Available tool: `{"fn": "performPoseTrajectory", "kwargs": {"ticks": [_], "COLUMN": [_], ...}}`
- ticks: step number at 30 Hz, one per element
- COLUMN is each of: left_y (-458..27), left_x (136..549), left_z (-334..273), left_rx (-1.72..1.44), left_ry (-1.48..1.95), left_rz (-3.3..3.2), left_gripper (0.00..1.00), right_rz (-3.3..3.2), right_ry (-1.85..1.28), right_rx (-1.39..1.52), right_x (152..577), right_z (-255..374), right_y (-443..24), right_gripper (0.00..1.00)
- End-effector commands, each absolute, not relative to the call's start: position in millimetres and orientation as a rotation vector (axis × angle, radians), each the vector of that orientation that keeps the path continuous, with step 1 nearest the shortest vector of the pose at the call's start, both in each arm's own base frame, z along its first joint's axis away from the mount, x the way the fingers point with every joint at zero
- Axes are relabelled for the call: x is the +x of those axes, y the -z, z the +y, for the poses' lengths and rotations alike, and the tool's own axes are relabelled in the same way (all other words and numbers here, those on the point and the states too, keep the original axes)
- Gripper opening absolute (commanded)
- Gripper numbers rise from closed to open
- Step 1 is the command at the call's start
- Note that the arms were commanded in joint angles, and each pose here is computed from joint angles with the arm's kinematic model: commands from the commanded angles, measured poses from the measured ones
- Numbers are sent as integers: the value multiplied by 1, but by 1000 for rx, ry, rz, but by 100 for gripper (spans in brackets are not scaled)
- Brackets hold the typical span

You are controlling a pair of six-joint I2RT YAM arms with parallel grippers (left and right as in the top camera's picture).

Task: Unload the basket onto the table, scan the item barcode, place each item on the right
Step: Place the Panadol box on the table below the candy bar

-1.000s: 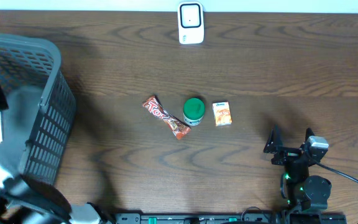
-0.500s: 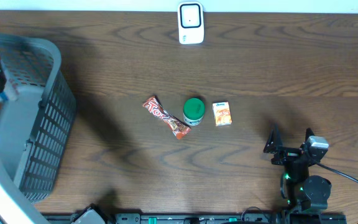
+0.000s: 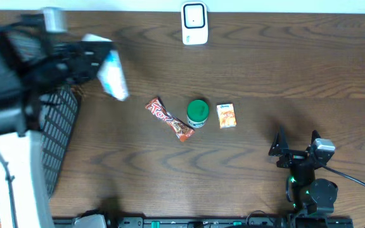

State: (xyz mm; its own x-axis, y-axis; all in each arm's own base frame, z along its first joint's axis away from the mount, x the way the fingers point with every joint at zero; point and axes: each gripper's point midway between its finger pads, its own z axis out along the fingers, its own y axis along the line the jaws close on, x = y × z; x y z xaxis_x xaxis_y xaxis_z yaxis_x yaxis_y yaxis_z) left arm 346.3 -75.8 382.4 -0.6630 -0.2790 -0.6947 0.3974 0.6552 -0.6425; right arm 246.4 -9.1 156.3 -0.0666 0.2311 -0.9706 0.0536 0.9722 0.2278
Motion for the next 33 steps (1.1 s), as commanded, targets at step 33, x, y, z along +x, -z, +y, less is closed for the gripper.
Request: {"fn": "performPoseTrajectory", "kwargs": {"ticks": [33], "left_y": [-47], "left_x": [314], "left_z": [-91], "left_rx": [-2095], "left_ry": [-18], "left_rz": [2314], "left_gripper": [47], "right_rz": [1637], "right_ry": [-144], "right_rx": [236], "right_x": [246], "right_z": [-11], "right_y": [-155], "right_gripper": [99]}}
